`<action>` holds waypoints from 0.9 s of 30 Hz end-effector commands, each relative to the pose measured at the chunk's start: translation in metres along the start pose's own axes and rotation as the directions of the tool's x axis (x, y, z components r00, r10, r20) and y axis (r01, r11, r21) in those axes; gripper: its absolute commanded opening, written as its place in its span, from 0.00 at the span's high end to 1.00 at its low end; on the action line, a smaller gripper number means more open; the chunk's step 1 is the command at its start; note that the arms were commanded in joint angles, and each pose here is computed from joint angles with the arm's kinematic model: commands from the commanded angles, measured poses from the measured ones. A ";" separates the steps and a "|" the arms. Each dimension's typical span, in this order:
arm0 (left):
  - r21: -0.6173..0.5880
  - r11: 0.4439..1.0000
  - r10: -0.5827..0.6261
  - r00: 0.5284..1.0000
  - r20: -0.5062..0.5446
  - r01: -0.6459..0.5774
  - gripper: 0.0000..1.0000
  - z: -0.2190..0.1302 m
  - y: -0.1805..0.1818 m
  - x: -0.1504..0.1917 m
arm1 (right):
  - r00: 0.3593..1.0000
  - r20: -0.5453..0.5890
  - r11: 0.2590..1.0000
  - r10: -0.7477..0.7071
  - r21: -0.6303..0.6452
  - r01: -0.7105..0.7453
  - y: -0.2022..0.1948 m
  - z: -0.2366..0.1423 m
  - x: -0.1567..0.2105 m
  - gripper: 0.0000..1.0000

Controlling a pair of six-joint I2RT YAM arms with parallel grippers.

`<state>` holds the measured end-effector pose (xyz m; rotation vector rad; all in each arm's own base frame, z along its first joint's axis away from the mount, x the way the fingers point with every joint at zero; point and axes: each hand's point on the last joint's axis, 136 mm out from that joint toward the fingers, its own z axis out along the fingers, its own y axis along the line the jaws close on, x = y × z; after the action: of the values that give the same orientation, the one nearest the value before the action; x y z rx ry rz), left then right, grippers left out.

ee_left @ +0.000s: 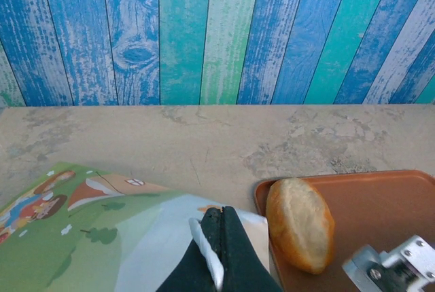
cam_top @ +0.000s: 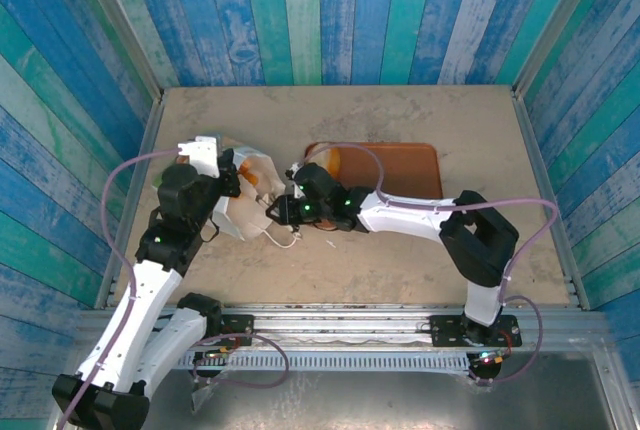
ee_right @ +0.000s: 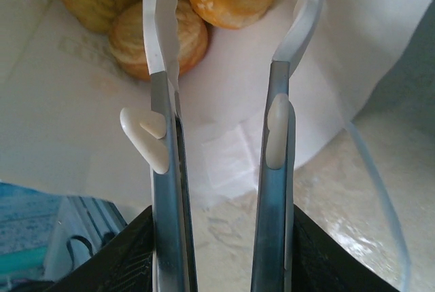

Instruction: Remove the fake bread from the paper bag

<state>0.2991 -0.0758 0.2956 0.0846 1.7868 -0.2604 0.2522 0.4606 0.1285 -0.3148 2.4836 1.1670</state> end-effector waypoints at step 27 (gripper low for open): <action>0.019 0.997 -0.074 0.997 0.008 0.074 1.00 -0.006 -0.002 0.003 | 0.998 0.035 0.994 0.059 -0.093 -0.056 0.013 0.011 0.002 0.51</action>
<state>0.2945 -0.0779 0.2896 0.0350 1.8022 -0.3269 0.2450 0.4648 0.1132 -0.2792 2.4842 1.2200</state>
